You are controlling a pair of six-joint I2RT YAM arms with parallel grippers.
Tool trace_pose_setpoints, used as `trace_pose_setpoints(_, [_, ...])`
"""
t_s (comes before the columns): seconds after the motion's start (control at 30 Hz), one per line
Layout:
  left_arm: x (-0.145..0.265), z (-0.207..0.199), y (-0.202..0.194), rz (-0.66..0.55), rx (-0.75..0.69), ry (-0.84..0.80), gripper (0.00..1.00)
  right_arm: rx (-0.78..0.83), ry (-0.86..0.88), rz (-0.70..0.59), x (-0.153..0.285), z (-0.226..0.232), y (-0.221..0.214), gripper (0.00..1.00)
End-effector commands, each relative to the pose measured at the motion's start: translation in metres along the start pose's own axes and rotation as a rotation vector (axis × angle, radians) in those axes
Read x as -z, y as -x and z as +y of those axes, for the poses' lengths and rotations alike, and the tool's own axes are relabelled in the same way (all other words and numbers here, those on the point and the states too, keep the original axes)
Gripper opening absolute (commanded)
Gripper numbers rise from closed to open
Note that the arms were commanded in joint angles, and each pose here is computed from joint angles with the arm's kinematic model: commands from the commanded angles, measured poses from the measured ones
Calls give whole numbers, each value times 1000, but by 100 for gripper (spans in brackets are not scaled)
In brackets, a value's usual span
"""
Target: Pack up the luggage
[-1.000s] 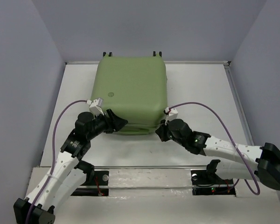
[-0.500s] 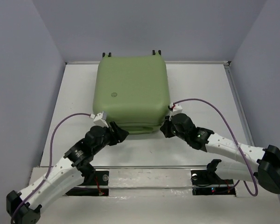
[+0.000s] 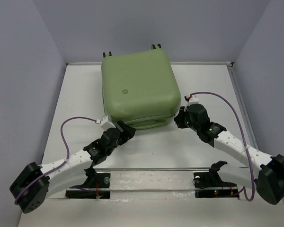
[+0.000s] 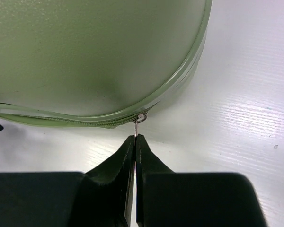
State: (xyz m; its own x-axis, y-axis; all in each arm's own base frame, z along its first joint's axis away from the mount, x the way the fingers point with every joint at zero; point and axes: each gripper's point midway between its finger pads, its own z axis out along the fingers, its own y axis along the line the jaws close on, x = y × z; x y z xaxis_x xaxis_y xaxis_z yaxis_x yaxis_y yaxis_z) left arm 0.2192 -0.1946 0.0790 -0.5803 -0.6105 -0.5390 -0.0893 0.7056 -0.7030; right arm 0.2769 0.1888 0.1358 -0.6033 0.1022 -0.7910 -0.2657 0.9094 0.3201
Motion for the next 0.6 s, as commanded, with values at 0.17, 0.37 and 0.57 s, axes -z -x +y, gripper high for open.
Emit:
trace_pose_setpoints(0.17, [-23, -48, 40, -237, 199, -117, 84, -39, 203, -80, 15, 32, 2, 7])
trace_pose_setpoints(0.37, [-46, -54, 30, -257, 187, -85, 66, -59, 231, -67, 17, 33, -8, 7])
trace_pose_setpoints(0.57, [-64, -61, 24, -274, 175, -83, 16, -57, 243, -50, 18, 36, -17, 7])
